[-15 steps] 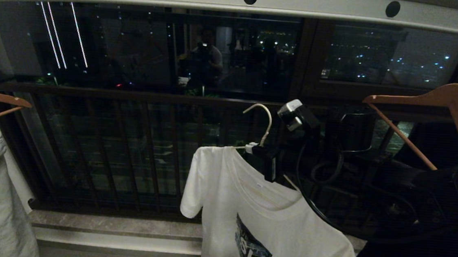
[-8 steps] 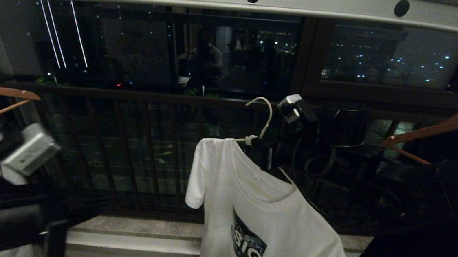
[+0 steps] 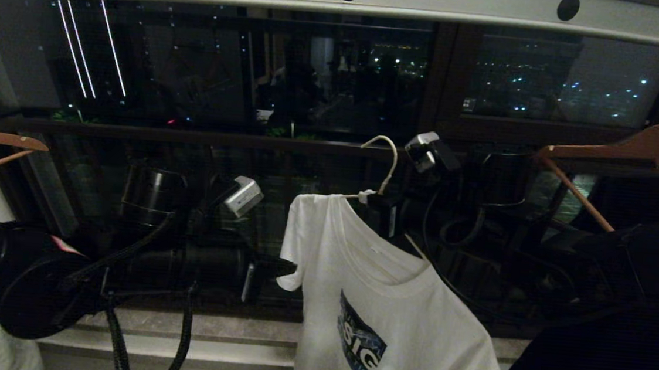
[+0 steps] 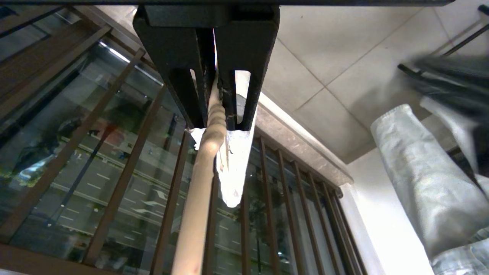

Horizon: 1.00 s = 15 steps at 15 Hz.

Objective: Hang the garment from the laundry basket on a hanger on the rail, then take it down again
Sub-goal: Take the clothes off the clothes rack

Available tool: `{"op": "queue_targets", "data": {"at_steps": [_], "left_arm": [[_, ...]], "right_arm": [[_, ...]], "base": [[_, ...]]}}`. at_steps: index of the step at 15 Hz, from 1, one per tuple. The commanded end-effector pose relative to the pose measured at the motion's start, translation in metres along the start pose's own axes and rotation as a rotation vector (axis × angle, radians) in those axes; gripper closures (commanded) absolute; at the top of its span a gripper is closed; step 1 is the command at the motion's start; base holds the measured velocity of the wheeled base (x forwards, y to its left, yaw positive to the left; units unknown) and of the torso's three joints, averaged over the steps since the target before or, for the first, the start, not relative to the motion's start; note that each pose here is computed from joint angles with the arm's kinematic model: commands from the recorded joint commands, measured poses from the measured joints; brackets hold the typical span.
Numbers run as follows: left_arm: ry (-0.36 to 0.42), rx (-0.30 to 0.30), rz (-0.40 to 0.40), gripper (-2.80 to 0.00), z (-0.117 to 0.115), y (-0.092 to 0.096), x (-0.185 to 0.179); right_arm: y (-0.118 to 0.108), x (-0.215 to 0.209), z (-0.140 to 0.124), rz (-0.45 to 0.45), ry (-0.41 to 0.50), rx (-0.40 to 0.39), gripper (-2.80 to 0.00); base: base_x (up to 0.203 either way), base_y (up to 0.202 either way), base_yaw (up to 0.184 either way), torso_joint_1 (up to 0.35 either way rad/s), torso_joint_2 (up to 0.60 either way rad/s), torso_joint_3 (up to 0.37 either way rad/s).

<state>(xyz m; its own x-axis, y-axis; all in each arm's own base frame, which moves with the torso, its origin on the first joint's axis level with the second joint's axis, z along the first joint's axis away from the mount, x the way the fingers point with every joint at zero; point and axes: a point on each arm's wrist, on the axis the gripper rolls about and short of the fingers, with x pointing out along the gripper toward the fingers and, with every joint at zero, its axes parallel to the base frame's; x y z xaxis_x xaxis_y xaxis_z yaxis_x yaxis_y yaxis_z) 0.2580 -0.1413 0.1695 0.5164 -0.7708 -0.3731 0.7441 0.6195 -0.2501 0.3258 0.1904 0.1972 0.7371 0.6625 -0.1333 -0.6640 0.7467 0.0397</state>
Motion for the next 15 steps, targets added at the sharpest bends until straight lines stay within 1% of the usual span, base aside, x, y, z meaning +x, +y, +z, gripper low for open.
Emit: {"op": "queue_targets", "data": {"at_steps": [1,2,3,4,6,7,9,11,12,15], "left_arm": [[0.039,-0.039,-0.002,-2.8,-0.006,0.007,0.021],[0.034,-0.042,0.021,-2.8,-0.006,0.008,0.023],[-0.001,-0.039,0.051,-2.8,-0.003,0.008,0.026],[-0.052,-0.039,0.104,-2.8,-0.001,0.006,0.032],[-0.138,-0.022,0.226,-2.8,-0.005,0.005,0.049],[-0.187,-0.011,0.266,-2.8,-0.006,0.002,0.057],[-0.201,-0.006,0.276,-2.8,-0.01,-0.001,0.061],[-0.195,-0.003,0.282,-2.8,-0.012,0.0,0.064],[-0.19,0.009,0.298,-2.8,-0.013,0.002,0.065],[-0.183,0.074,0.431,-2.8,-0.016,0.007,0.07]], "right_arm": [[0.001,0.001,-0.001,0.006,0.003,0.0,0.0],[0.003,0.001,-0.001,0.011,0.003,0.003,0.0],[0.008,0.001,-0.002,0.023,0.005,0.015,0.0],[0.012,0.002,-0.002,0.034,0.006,0.032,0.0],[0.017,0.002,-0.003,0.048,0.015,0.037,0.0],[0.02,0.003,-0.003,0.054,0.017,0.037,0.0],[0.025,0.002,-0.004,0.066,0.02,0.037,0.0],[0.026,0.002,-0.004,0.068,0.02,0.035,0.0],[0.026,0.001,-0.005,0.068,0.022,0.035,0.0],[0.027,0.0,-0.003,0.072,0.018,0.034,0.0]], "base": [[0.0,0.0,0.0,0.0,0.0,0.0],[0.0,0.0,0.0,0.0,0.0,0.0],[0.0,0.0,0.0,0.0,0.0,0.0],[0.0,0.0,0.0,0.0,0.0,0.0],[0.0,0.0,0.0,0.0,0.0,0.0],[0.0,0.0,0.0,0.0,0.0,0.0],[0.0,0.0,0.0,0.0,0.0,0.0],[0.0,0.0,0.0,0.0,0.0,0.0],[0.0,0.0,0.0,0.0,0.0,0.0],[0.0,0.0,0.0,0.0,0.0,0.0]]}}
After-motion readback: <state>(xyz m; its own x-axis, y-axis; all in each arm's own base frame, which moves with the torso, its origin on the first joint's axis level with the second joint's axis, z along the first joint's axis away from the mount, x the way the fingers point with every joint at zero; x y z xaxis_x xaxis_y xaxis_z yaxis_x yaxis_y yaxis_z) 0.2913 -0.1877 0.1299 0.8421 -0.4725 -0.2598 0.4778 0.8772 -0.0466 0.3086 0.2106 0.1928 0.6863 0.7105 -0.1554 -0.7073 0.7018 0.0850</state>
